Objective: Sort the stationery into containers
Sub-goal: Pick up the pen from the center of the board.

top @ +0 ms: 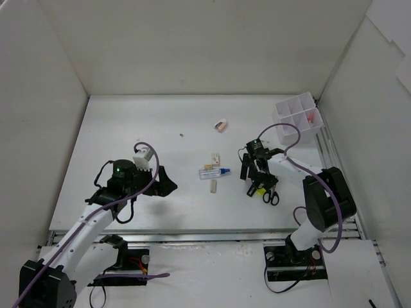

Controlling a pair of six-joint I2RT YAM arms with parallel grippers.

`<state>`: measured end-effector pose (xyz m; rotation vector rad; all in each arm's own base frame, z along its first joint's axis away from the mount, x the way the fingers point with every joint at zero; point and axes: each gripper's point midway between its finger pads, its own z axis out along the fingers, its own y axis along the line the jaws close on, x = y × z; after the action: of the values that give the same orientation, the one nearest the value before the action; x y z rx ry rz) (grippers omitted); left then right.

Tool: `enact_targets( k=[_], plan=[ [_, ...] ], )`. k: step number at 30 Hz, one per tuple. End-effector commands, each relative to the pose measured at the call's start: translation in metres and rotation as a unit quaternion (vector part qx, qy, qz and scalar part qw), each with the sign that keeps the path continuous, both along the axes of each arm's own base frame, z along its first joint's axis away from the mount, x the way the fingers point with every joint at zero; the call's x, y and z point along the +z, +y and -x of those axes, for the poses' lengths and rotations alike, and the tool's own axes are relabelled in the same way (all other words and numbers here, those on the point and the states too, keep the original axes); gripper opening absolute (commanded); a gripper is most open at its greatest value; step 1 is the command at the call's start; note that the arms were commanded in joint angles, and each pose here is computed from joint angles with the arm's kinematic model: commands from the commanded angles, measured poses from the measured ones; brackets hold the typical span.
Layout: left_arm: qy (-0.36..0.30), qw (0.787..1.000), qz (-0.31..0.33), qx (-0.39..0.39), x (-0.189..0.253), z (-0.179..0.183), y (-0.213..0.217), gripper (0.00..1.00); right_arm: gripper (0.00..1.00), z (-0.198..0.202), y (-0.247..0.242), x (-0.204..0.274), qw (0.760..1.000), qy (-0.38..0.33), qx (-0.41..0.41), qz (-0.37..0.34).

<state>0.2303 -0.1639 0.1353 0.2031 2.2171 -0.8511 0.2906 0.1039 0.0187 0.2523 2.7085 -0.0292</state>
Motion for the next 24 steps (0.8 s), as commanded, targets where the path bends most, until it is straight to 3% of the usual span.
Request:
enact_targets(
  k=[1, 5, 8, 13, 14, 16, 17, 18, 21, 24],
  plan=[
    [-0.056, 0.998, 0.004, -0.001, 0.031, -0.011, -0.001, 0.99, 0.74, -0.014, -0.001, 0.008, 0.999, -0.031, -0.040, 0.005],
    [-0.062, 0.998, -0.003, 0.009, 0.034, -0.010, 0.003, 0.99, 0.67, -0.007, -0.006, 0.007, 0.997, -0.033, -0.065, 0.002],
    [-0.065, 0.998, -0.002, 0.012, 0.036, -0.010, 0.004, 1.00, 0.50, -0.003, -0.007, 0.007, 0.997, -0.032, -0.074, -0.003],
    [-0.070, 0.997, 0.000, 0.013, 0.043, -0.008, 0.005, 0.99, 0.44, 0.002, -0.005, 0.007, 0.997, -0.021, -0.073, -0.006],
    [-0.072, 0.997, 0.002, 0.014, 0.044, -0.008, 0.005, 0.99, 0.34, 0.003, -0.005, 0.007, 0.997, -0.019, -0.072, -0.007],
    [-0.079, 0.997, 0.004, 0.015, 0.047, -0.007, 0.005, 0.99, 0.30, 0.003, -0.005, 0.007, 0.997, -0.020, -0.072, -0.007],
    [-0.080, 0.997, 0.006, 0.015, 0.048, -0.007, 0.005, 0.99, 0.20, 0.003, -0.005, 0.007, 0.998, -0.019, -0.066, -0.004],
    [-0.080, 0.997, 0.005, 0.016, 0.048, -0.007, 0.005, 0.99, 0.18, 0.001, -0.004, 0.008, 0.998, -0.021, -0.062, -0.005],
    [-0.083, 0.996, 0.002, 0.022, 0.049, -0.007, 0.008, 1.00, 0.08, -0.010, 0.004, 0.023, 0.999, -0.047, -0.027, -0.002],
    [-0.085, 0.996, 0.001, 0.028, 0.050, -0.009, 0.009, 0.99, 0.07, -0.032, 0.013, 0.066, 0.993, -0.114, 0.007, 0.002]
  ],
)
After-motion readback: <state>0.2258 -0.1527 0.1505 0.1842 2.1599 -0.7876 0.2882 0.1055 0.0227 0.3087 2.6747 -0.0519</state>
